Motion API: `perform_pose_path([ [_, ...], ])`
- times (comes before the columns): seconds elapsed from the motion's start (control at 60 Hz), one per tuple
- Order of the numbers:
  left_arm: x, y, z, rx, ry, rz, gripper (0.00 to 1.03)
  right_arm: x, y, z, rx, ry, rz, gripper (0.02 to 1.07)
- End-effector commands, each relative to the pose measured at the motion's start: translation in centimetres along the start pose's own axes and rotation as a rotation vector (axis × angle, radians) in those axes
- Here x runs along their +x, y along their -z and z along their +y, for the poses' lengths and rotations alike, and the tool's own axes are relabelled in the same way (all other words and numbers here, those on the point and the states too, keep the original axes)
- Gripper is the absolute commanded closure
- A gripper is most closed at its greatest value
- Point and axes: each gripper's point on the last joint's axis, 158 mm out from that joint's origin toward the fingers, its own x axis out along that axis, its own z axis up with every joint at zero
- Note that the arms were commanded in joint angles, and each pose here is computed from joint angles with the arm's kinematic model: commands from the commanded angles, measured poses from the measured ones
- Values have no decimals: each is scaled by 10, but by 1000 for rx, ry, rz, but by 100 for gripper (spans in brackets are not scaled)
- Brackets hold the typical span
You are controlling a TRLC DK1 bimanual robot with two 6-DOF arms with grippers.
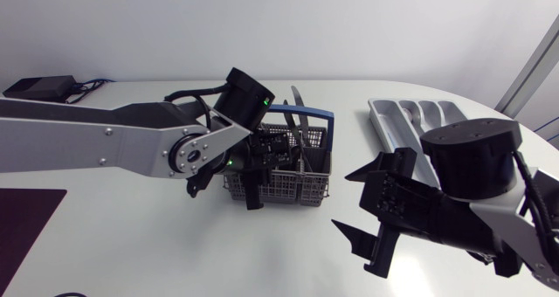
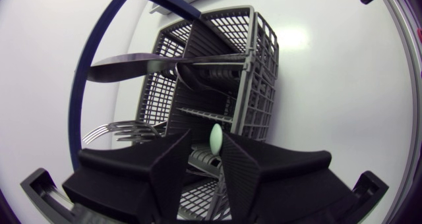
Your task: Sort the cutlery from the basket into the organizer compartments.
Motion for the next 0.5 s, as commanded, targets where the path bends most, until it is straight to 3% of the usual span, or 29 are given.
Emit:
perform_pose_path([
  [0.0,9,4,-9,28,41,18,75,3,3,3,16,-4,11,12],
  [0.217,14,3,-18,30,72,10,85,3,1,4,16,-8,7,12],
  [0.35,17,4,-23,34,92,8,100,5,-2,5,17,-10,3,12],
  [0.483,14,4,-19,27,83,0,100,5,-3,5,15,-12,0,12],
])
